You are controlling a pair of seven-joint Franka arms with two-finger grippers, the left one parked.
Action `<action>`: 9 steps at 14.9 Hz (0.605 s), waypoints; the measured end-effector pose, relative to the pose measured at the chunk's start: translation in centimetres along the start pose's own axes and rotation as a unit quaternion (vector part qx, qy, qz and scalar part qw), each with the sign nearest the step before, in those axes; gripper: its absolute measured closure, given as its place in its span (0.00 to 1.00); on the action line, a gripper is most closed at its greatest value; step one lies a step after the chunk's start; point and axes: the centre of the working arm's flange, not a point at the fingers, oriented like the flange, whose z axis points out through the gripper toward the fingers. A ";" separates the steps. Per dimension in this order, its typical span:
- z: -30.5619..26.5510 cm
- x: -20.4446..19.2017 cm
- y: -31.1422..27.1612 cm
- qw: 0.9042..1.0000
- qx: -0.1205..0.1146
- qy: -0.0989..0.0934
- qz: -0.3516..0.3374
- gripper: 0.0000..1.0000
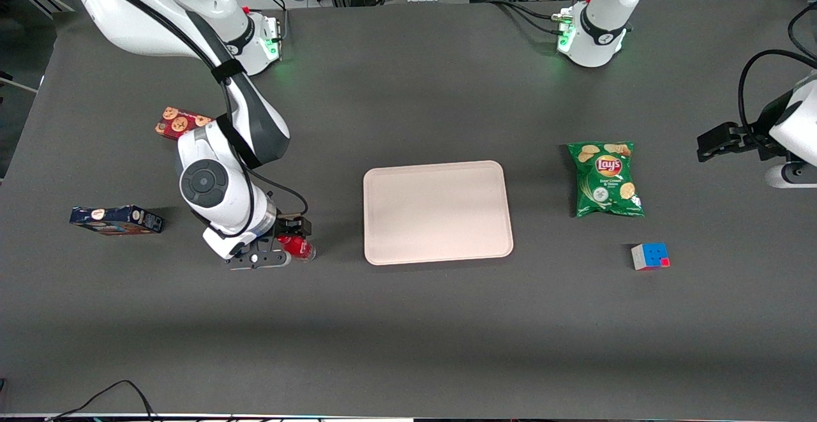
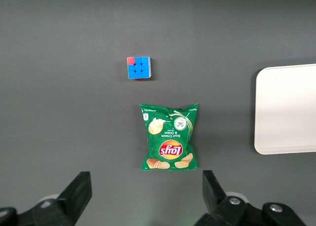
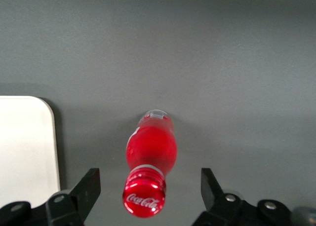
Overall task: Place coke bottle on tray
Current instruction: 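Lower the right gripper over the red bottle and close on it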
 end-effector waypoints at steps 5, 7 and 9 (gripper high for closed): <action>0.1 0.0 0.1 1.000 -0.007 0.002 -0.004 0.39; 0.0 0.1 0.2 1.000 -0.006 0.004 -0.004 0.58; 0.0 0.1 0.2 1.000 -0.006 0.005 -0.002 0.68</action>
